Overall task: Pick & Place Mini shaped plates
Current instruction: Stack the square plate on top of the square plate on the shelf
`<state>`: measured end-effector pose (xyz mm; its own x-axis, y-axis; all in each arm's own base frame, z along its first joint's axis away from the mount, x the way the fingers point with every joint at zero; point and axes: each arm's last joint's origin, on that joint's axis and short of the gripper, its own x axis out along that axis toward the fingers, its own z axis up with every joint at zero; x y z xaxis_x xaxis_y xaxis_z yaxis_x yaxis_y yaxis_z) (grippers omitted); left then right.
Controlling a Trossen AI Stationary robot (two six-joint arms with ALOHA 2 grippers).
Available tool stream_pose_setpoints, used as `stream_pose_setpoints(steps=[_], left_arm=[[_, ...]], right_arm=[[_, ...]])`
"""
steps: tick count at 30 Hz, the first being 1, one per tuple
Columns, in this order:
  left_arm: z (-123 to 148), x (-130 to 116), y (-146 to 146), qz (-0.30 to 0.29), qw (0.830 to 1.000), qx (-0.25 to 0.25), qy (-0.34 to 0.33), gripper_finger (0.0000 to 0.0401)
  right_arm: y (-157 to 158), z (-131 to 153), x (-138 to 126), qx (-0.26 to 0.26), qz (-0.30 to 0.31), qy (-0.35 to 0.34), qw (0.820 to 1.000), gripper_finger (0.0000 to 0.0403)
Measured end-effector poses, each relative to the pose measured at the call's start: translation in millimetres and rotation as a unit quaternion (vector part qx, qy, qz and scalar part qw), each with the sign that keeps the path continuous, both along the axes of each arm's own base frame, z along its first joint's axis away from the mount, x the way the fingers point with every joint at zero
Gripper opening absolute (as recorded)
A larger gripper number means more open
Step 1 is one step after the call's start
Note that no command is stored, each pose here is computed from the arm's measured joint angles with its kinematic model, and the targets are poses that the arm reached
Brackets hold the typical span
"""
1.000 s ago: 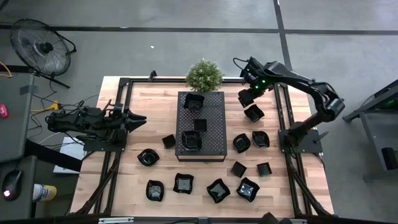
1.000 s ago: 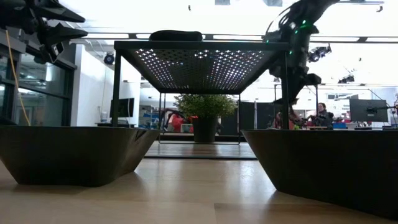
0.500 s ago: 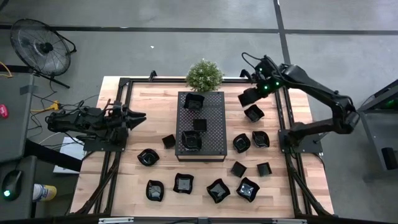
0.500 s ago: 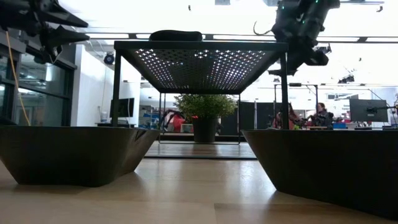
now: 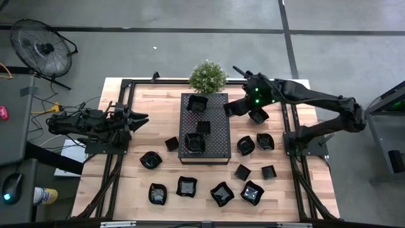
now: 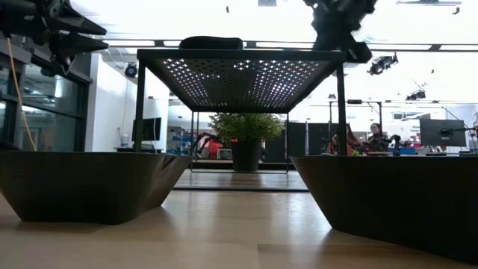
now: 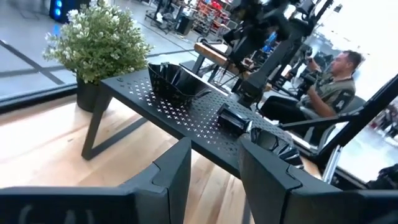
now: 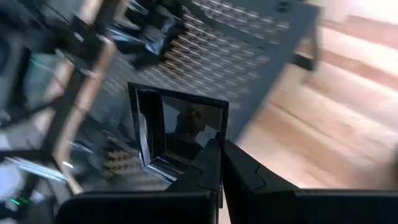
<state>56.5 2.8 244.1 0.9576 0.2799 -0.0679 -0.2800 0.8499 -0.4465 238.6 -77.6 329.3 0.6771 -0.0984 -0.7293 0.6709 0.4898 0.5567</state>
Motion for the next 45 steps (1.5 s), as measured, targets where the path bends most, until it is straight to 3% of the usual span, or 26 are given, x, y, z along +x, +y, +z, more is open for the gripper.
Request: stream_pose_setpoints(steps=[11,23,32,45], left_arm=[[-0.1,0.0,0.0,-0.002,1.0,0.027,0.008,0.0131],[-0.7,0.0,-0.1,-0.003,1.0,0.024,0.01,0.0131],[-0.7,0.0,-0.1,-0.003,1.0,0.022,0.01,0.0131],[-1.3,-0.1,-0.1,-0.003,1.0,0.023,0.014,0.0131]], right_arm=[[34.8,-12.2,63.6,0.057,-0.042,-0.096,0.993,0.0],[45.0,-1.4,116.1,0.085,-0.064,-0.037,0.994,0.0],[55.6,-4.9,140.7,0.105,-0.088,0.032,0.99,0.0],[61.9,-17.2,137.5,0.108,-0.122,0.068,0.984,0.0]])
